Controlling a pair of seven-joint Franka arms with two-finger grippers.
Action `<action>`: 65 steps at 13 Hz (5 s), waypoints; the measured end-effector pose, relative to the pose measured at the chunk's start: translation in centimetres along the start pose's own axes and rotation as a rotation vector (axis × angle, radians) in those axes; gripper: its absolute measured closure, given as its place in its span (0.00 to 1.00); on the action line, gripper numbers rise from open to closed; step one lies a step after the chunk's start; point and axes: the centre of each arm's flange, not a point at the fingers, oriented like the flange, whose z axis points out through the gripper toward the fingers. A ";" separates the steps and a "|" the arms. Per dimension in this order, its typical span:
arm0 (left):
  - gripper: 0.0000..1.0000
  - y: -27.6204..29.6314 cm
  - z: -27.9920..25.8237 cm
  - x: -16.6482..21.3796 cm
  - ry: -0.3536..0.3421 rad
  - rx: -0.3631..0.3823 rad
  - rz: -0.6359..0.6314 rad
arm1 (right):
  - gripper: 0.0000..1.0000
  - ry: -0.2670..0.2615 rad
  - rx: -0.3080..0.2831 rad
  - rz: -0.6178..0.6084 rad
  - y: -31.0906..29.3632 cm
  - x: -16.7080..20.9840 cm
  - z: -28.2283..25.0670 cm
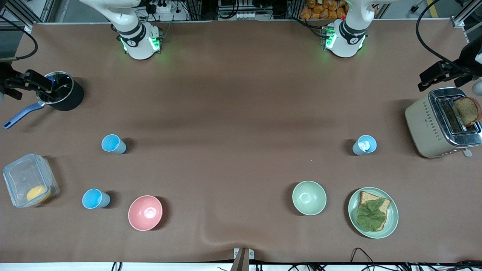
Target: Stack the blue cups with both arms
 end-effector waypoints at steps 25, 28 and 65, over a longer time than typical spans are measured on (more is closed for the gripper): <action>0.97 0.6 40.2 6.1 -0.082 -0.055 0.061 | 0.00 -0.329 0.083 -0.024 7.7 5.4 24.0; 0.97 11.1 37.2 3.8 -0.097 -0.159 0.025 | 0.00 -0.241 0.065 -0.031 7.2 4.9 30.4; 0.00 13.6 9.2 1.4 0.107 0.058 0.018 | 0.96 -0.280 0.116 0.088 -9.1 7.0 32.2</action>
